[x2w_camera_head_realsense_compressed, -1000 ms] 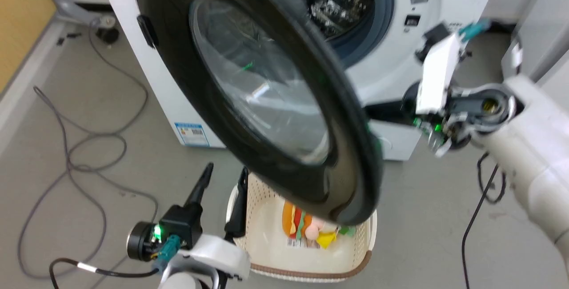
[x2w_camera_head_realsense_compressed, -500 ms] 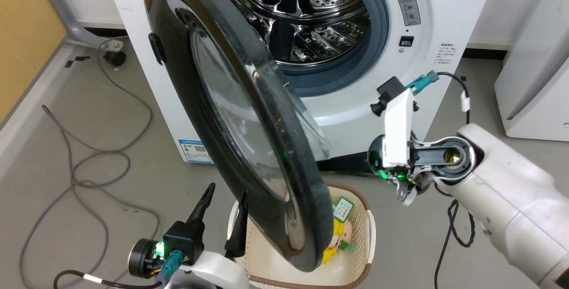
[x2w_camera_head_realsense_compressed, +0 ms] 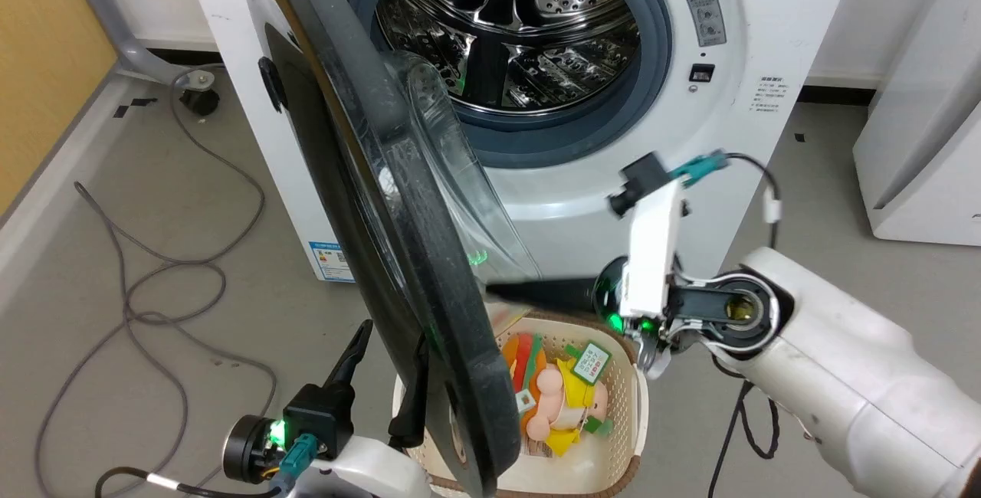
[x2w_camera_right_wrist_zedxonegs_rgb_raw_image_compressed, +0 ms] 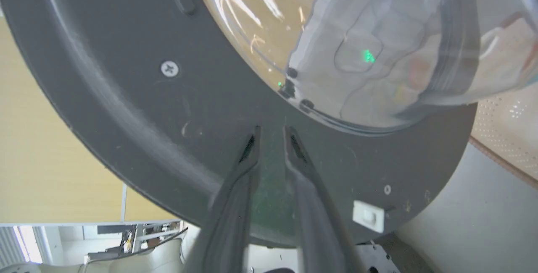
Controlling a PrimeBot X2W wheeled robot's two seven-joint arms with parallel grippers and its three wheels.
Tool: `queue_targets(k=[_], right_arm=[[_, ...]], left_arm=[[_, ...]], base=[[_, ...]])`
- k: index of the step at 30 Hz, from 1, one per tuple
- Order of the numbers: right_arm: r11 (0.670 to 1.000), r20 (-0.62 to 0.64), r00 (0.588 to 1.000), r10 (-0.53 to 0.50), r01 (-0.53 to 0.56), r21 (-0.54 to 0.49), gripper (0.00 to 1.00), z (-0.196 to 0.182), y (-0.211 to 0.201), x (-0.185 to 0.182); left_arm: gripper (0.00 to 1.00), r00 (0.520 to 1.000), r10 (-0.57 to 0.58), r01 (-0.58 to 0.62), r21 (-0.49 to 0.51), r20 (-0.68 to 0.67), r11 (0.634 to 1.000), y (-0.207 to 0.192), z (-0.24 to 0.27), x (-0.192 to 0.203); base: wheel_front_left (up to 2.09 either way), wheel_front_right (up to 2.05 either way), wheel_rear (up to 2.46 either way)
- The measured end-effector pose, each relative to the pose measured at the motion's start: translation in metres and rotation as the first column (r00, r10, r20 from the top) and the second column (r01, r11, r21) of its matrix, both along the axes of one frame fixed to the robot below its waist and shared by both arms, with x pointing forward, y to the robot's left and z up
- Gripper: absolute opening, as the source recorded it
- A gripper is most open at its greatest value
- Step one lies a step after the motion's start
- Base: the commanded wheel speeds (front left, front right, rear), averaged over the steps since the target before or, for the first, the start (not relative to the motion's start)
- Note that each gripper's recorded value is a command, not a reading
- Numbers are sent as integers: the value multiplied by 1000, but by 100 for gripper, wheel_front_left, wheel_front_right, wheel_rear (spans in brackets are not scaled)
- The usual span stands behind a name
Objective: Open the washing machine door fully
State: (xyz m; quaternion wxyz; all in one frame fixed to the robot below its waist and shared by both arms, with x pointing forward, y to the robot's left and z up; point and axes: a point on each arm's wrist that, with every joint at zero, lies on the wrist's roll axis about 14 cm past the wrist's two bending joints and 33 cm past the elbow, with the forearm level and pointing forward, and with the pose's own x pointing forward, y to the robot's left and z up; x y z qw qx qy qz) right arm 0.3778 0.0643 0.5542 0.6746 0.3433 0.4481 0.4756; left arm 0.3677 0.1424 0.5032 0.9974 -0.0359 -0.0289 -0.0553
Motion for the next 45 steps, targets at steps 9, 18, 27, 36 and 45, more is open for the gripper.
queue_targets(k=[9,18,27,36,45], right_arm=[[886,103,895,-434,403,230,100,24,-44,41],[597,96,600,-794,739,313,100,-8,-136,35],[313,285,240,-928,917,246,100,-48,-249,20],[223,600,16,-800,936,272,100,-33,-263,-6],[389,866,72,-495,910,147,100,-11,-238,-11]], left_arm=[[100,1000,5,-5,-2,2,1000,1,1,0],[100,1000,10,-10,7,12,1000,5,4,0],[100,1000,-5,5,20,10,1000,4,2,-2],[100,1000,8,-8,21,-6,1000,7,-3,-1],[100,1000,14,-14,21,-20,1000,9,-8,2]], base=[[0,0,0],[0,0,0],[0,0,0],[0,0,0],[0,0,0]])
